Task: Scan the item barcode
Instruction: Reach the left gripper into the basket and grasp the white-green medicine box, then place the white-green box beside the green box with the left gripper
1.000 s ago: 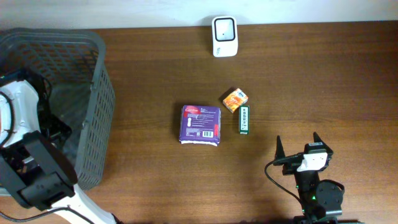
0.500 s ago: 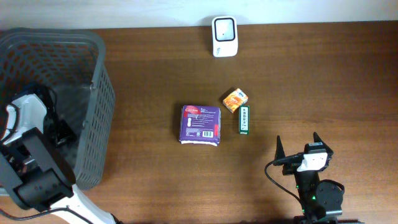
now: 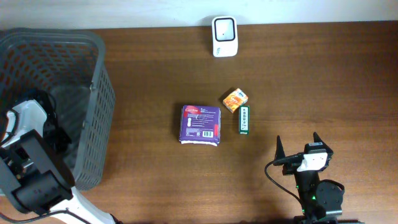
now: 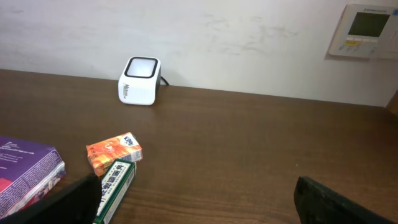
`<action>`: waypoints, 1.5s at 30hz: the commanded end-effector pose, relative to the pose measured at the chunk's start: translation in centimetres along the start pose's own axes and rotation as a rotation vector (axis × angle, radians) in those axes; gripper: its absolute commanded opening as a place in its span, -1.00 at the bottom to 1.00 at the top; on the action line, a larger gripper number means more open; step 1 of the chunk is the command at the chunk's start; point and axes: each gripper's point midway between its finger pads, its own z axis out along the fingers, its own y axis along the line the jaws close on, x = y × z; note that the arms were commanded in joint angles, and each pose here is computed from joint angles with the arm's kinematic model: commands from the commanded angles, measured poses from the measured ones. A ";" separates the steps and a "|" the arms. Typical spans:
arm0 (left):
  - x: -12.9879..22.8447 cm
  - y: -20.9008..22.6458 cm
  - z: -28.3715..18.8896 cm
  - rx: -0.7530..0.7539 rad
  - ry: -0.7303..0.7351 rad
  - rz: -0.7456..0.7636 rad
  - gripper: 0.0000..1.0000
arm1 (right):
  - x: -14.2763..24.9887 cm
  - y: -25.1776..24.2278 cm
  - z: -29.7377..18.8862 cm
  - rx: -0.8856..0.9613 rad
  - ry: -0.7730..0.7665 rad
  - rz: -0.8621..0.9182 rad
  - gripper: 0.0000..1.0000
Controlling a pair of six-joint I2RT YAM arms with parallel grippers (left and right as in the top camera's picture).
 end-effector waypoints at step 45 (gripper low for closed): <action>30.3 -39.7 -30.5 0.939 -0.392 1.042 -1.00 | 0.3 0.0 0.0 0.002 0.006 0.010 0.97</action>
